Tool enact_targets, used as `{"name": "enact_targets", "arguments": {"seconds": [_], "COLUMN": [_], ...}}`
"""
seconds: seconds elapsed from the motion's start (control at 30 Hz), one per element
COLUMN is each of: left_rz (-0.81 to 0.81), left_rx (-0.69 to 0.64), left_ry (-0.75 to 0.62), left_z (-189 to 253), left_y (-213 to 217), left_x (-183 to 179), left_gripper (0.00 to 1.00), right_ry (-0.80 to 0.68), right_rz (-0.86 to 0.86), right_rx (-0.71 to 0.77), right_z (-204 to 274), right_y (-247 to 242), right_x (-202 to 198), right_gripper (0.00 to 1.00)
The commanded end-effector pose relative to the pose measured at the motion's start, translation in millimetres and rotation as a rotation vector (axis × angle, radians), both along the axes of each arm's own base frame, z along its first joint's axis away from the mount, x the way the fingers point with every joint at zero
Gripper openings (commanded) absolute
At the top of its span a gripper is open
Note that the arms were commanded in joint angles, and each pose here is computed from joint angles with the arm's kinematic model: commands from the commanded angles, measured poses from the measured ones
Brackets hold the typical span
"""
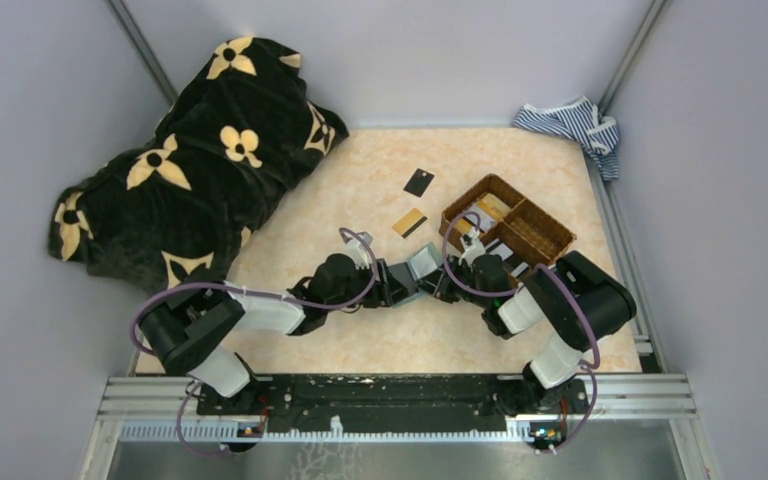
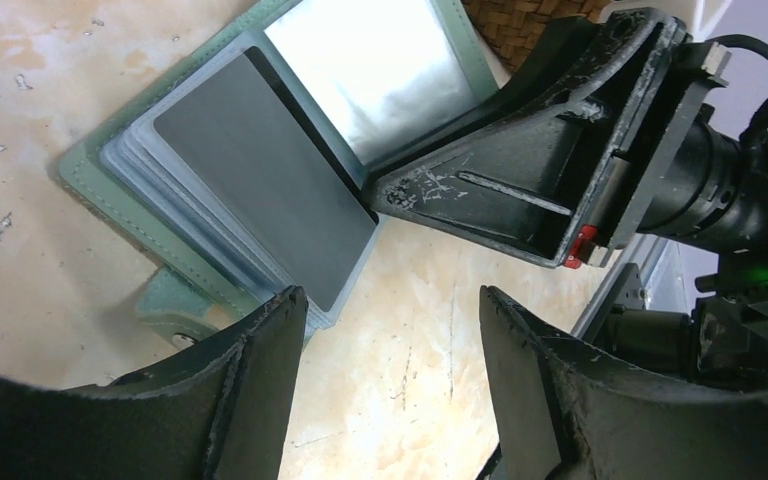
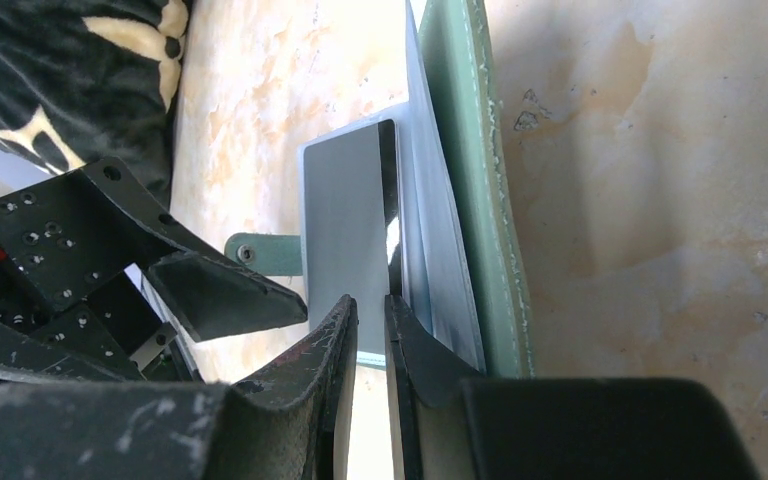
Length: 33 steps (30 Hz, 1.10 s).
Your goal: Take the credit cards out of the card holder
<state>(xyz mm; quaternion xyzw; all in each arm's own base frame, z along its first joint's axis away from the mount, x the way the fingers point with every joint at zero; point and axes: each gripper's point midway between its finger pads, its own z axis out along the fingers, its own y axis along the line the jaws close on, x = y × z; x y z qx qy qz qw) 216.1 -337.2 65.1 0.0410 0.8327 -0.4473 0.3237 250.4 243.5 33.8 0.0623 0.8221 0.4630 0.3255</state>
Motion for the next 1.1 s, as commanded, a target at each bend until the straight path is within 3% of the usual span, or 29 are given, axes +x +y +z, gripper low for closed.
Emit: {"name": "enact_targets", "arguments": {"seconds": [0.0,0.23,0.43,0.6,0.87,1.07], "left_rz": [0.023,0.038,0.023,0.029,0.068,0.062], "left_rx": [0.039,0.125,0.133,0.133,0.182,0.127], "left_ry": [0.005,0.094,0.132,0.104,0.040,-0.008], "left_z": [-6,-35,-45,-32,-2,21], "left_y": [0,5,0,3,18,18], "left_x": [7,8,8,11,23,24], "left_gripper": [0.70,0.71,0.71,0.71,0.71,0.71], "right_ry": [-0.001,-0.008,-0.025,-0.046,-0.067,-0.036], "right_rz": [0.020,0.016,-0.014,-0.043,-0.077,-0.013], "right_rx": [0.001,-0.034,-0.157,-0.236,-0.239,-0.232], "right_z": [0,-1,-3,2,13,2], "right_y": [2,1,-12,-21,-25,-16], "right_x": [-4,-1,7,16,21,18], "right_gripper": [0.17,0.18,0.25,0.25,0.23,0.23]}}
